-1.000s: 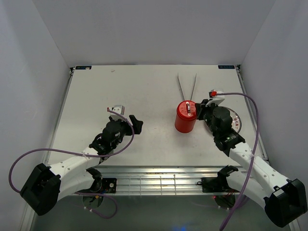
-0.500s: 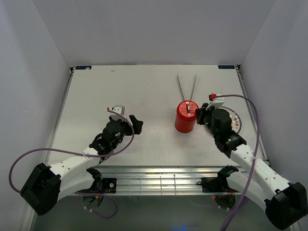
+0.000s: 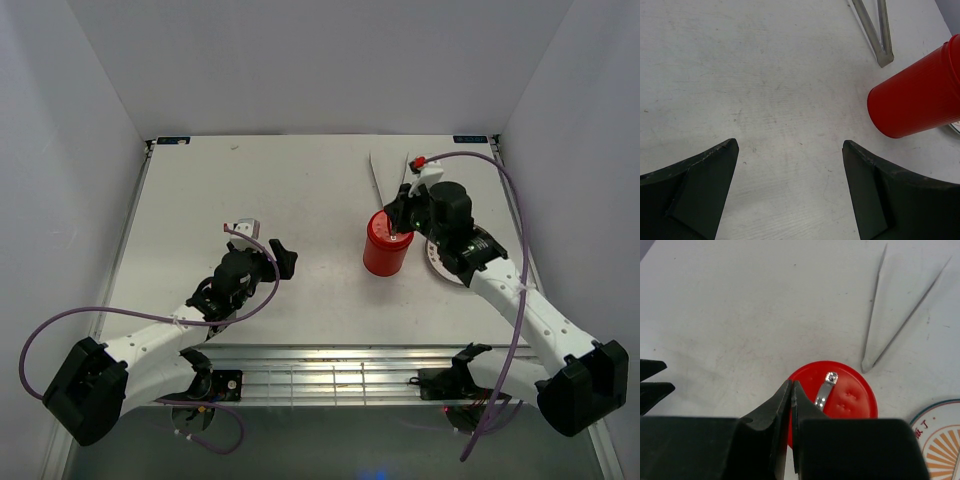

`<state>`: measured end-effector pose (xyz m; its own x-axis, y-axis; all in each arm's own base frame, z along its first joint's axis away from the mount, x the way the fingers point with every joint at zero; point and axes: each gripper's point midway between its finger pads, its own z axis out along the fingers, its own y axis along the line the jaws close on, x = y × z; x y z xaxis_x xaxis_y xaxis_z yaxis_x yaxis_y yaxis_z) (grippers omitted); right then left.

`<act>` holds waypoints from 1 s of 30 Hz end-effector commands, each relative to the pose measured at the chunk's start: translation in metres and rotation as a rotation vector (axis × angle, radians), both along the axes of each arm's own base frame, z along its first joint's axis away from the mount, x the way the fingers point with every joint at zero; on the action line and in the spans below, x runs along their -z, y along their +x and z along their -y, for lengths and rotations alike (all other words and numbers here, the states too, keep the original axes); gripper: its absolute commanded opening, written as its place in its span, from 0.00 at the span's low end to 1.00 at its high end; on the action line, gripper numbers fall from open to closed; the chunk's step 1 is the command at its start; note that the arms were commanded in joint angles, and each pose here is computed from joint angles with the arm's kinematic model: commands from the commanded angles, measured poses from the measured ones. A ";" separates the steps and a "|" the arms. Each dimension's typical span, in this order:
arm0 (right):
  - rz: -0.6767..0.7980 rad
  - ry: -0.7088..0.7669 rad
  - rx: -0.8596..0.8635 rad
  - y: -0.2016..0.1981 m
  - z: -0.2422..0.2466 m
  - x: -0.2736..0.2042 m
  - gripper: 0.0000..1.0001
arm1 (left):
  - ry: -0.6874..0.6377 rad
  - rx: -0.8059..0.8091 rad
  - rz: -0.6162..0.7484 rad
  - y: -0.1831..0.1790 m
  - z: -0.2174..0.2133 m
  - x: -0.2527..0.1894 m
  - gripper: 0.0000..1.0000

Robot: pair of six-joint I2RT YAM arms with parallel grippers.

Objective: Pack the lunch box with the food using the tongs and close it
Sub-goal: Adjust the box lid on the packing box.

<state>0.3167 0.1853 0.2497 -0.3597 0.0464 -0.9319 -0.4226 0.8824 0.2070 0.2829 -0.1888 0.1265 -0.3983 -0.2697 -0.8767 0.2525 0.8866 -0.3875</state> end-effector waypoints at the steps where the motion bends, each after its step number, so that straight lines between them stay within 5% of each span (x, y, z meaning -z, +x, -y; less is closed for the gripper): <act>1: -0.031 -0.004 -0.142 -0.002 -0.026 -0.009 0.08 | -0.016 0.006 0.033 0.004 0.004 -0.015 0.95; 15: -0.122 -0.042 -0.119 -0.009 -0.018 0.057 0.08 | -0.014 0.003 0.034 0.005 0.004 -0.015 0.95; 24: 0.010 -0.020 -0.122 -0.001 -0.018 -0.006 0.08 | -0.016 0.000 0.036 0.005 0.003 -0.016 0.95; 30: -0.033 0.059 -0.244 0.004 -0.015 -0.003 0.08 | -0.022 -0.001 0.045 0.004 0.002 -0.019 0.95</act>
<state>0.3200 0.1972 0.2378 -0.4166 -0.0058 -0.9091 -0.5364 0.8089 0.2407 0.2830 -0.1887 0.1254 -0.4004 -0.2672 -0.8765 0.2514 0.8878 -0.3855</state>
